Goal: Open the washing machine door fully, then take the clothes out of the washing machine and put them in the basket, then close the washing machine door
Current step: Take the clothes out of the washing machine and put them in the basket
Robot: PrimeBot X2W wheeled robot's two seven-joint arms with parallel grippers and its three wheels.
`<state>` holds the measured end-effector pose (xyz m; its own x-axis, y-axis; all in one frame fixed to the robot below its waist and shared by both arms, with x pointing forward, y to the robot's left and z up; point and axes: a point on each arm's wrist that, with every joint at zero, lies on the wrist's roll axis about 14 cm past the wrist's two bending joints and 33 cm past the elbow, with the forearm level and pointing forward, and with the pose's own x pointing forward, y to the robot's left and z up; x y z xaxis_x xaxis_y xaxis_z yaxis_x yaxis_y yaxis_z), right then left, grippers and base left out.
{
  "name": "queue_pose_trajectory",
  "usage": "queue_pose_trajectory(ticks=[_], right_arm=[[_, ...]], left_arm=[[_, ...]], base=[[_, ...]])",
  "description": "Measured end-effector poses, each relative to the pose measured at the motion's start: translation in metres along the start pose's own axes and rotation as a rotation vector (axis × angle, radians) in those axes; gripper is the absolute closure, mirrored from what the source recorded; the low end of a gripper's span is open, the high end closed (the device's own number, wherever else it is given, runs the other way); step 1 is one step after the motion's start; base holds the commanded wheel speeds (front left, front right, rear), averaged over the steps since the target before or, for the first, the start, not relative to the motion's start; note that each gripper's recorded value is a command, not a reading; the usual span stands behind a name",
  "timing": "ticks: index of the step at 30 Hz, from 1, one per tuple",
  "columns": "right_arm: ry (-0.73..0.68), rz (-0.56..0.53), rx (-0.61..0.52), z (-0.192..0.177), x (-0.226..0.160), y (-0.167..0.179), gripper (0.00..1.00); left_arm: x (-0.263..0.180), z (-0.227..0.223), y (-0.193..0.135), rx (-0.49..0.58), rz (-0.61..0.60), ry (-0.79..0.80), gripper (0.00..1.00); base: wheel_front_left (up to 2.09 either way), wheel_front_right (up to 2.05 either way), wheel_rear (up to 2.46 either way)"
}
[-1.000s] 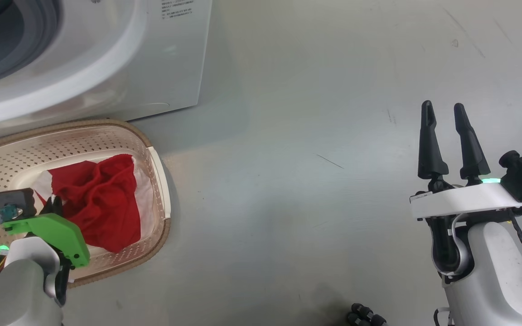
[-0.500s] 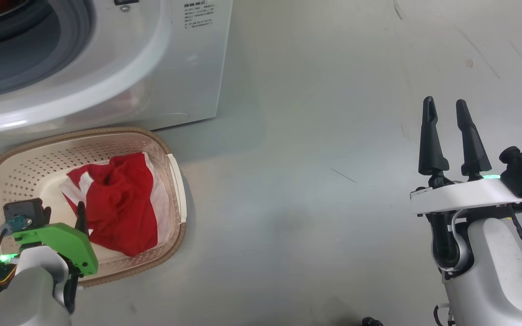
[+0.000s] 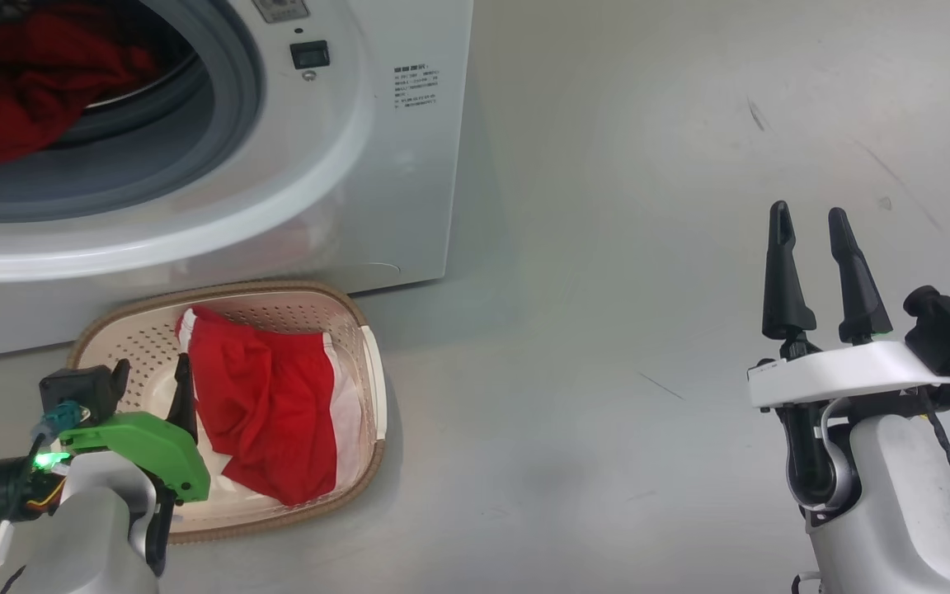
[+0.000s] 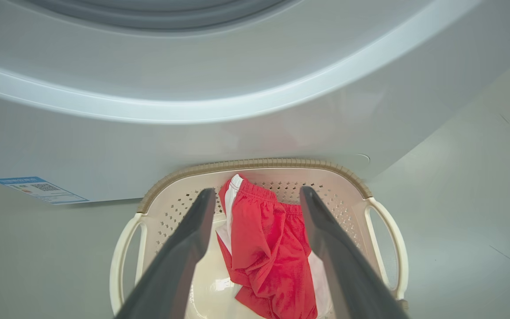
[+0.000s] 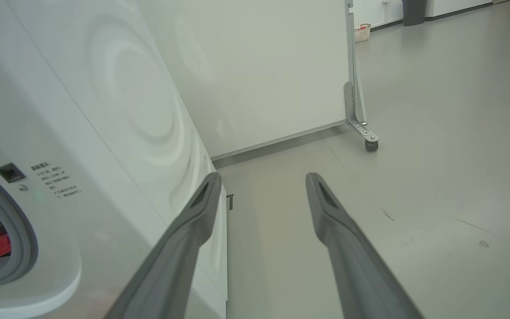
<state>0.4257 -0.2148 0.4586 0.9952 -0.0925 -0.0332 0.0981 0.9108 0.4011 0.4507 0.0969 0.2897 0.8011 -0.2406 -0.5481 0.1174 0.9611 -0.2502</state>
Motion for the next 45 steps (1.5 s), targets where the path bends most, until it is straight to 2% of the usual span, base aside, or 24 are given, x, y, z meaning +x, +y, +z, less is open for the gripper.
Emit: queue_pose_trajectory(ticks=[14,26,35,45], right_arm=[[0.007,0.113,0.034,0.000,-0.018,0.042,0.00],[0.006,0.189,0.043,0.003,-0.039,0.068,0.00],[0.007,0.217,0.046,0.003,-0.056,0.077,0.00],[-0.012,0.213,0.047,0.009,-0.063,0.075,0.00]], left_arm=[[-0.056,0.044,0.009,0.060,0.010,-0.167,0.00],[-0.104,0.096,0.013,0.054,0.029,-0.384,0.00],[-0.136,0.108,0.011,0.049,0.029,-0.483,0.00],[-0.151,0.107,0.001,0.031,0.019,-0.524,0.00]], base=[[0.00,0.00,0.00],[0.00,0.00,0.00],[0.00,0.00,0.00],[0.00,0.00,0.00]])
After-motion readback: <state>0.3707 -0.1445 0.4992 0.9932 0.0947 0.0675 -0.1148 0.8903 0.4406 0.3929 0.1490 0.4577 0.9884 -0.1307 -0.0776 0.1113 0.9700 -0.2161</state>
